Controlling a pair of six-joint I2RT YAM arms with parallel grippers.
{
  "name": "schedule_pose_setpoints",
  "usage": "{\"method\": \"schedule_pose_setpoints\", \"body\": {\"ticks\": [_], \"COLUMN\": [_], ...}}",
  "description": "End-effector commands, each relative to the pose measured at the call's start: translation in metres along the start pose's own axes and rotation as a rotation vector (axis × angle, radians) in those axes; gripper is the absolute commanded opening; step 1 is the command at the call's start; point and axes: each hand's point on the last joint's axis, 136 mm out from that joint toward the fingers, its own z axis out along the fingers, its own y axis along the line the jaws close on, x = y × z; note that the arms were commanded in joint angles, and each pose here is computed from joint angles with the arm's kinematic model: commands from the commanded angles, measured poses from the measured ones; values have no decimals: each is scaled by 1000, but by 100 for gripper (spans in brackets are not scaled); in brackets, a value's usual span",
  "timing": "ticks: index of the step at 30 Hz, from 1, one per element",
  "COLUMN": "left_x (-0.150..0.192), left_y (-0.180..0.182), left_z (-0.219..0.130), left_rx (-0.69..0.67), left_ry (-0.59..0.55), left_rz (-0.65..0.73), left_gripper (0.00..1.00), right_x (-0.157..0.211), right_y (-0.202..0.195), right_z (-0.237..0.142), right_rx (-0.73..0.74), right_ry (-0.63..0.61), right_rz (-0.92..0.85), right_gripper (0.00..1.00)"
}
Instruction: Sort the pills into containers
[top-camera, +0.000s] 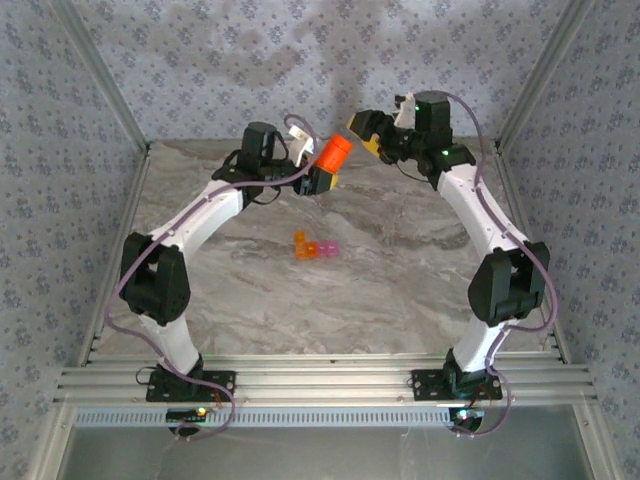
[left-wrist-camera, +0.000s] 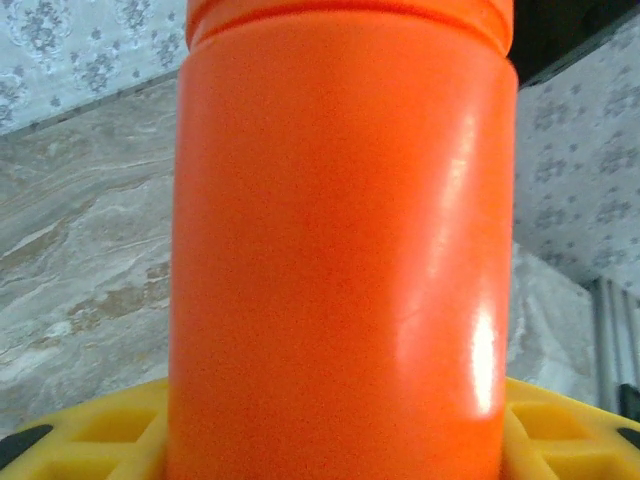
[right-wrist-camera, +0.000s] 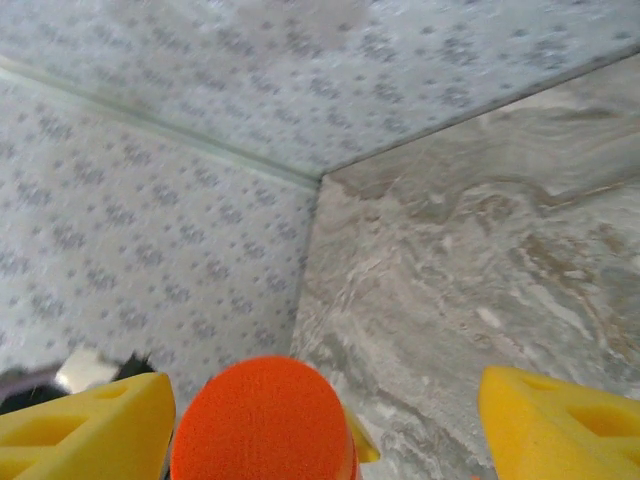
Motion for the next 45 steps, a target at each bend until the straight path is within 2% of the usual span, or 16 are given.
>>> {"method": "schedule_pose_setpoints", "body": {"ticks": [1, 11, 18, 20, 26, 28, 32, 34, 36, 40, 42, 45], "left_x": [-17, -15, -14, -15, -19, -23, -37, -42, -44, -41, -38, -36], "left_y": [-8, -8, -8, -9, -13, -17, -27, -31, -37, -32, -29, -26], "left_z": [-9, -7, -7, -7, -9, -10, -19, -21, -22, -23, -23, -22], "left_rx": [-74, -85, -81, -77, -61, -26, 91, 125, 146, 104, 78, 43], "left_ry": [-17, -10, -8, -11, -28, -45, -117, -125, -123, -105, -91, -86], "left_rz": [124, 138, 139, 139, 135, 119, 47, 22, 32, 51, 64, 86], "left_gripper": [0, 0, 0, 0, 0, 0, 0, 0, 0, 0, 0, 0], "right_x": [-5, 20, 34, 36, 36, 30, 20, 17, 14, -1, -7, -9], "right_y": [1, 5, 8, 6, 4, 10, 25, 29, 36, 41, 36, 22], "right_z": [-14, 11, 22, 23, 21, 20, 7, 0, -6, -22, -28, -31], "right_rx": [114, 131, 118, 122, 97, 21, -218, -277, -292, -234, -169, -53], "right_ry": [-64, 12, 62, 69, 84, 72, 32, 21, 24, -29, -59, -81], "right_rz": [97, 98, 88, 89, 29, -34, -167, -182, -190, -159, -109, -29], "right_gripper": [81, 81, 71, 66, 39, 37, 38, 40, 52, 74, 80, 82]}}
